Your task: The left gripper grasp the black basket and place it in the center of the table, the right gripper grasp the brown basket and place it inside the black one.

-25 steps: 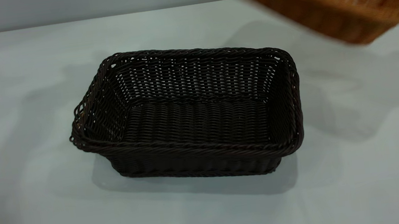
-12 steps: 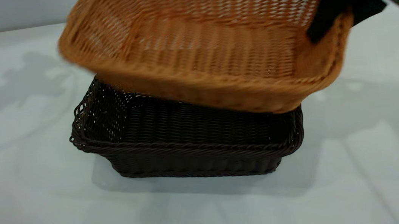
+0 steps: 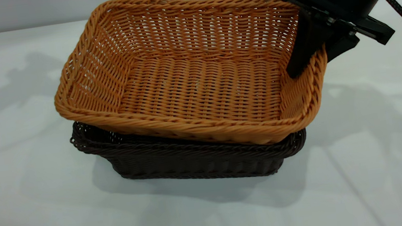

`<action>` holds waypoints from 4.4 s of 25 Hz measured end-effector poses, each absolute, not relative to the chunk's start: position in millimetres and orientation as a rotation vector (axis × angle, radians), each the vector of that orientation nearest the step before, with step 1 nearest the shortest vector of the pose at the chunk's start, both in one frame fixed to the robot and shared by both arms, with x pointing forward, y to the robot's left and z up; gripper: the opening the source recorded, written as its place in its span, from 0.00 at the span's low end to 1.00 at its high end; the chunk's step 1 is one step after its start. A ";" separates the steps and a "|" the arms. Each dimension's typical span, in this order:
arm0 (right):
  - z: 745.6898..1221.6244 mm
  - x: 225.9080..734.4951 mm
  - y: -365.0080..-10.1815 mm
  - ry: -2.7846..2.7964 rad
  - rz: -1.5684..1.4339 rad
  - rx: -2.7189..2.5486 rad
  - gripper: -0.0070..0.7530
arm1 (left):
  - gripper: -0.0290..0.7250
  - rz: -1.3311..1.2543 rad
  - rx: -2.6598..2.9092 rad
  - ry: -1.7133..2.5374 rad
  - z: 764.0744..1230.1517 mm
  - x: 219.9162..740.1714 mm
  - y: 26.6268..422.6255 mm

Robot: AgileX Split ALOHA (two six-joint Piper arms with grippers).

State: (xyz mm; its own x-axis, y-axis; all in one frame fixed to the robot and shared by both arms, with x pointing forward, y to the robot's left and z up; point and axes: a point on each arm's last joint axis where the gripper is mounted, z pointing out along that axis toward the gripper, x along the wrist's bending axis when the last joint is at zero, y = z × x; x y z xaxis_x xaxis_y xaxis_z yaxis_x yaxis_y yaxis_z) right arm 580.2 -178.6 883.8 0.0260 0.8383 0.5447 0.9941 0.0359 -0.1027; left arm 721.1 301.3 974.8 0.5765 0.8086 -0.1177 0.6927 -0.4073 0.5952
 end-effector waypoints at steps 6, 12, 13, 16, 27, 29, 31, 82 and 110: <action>868.9 583.4 -179.8 -1.857 -0.430 -1.879 0.10 | 0.76 0.247 2.207 1.189 974.8 720.9 301.1; 863.3 588.5 -181.4 -1.946 -0.483 -1.867 0.19 | 0.76 0.237 2.211 1.187 974.6 720.2 300.8; 863.0 589.5 -181.8 -1.964 -0.494 -1.866 0.22 | 0.76 0.227 2.214 1.185 974.4 719.6 300.5; 862.5 591.9 -182.6 -2.022 -0.524 -1.847 0.38 | 0.76 0.218 2.216 1.183 974.3 719.0 300.2; 898.1 618.1 -180.6 -2.235 -0.597 -1.722 0.76 | 0.76 0.229 2.207 1.175 990.5 714.6 298.6; 923.2 624.5 -180.8 -2.278 -0.627 -1.721 0.76 | 0.76 0.248 2.183 1.184 1008.6 709.7 298.0; 958.8 627.8 -182.0 -2.333 -0.690 -1.727 0.76 | 0.76 0.265 2.157 1.192 1033.9 700.7 296.9; 1042.0 240.9 -275.9 -2.733 -1.411 -1.781 0.77 | 0.76 0.601 1.875 1.580 1045.3 240.4 281.7; 1039.0 225.5 -282.1 -2.737 -1.570 -1.831 0.77 | 0.76 0.672 1.860 1.576 1035.3 236.8 285.4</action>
State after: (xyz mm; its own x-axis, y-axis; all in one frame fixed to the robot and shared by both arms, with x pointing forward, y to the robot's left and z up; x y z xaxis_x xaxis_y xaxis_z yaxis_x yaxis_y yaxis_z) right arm 225.5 -282.1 1039.0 -0.4020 0.9147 0.0409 0.4970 0.1805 0.8488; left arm 236.8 285.4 1035.3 0.1655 0.9862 -0.0030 0.6808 -0.1120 0.7238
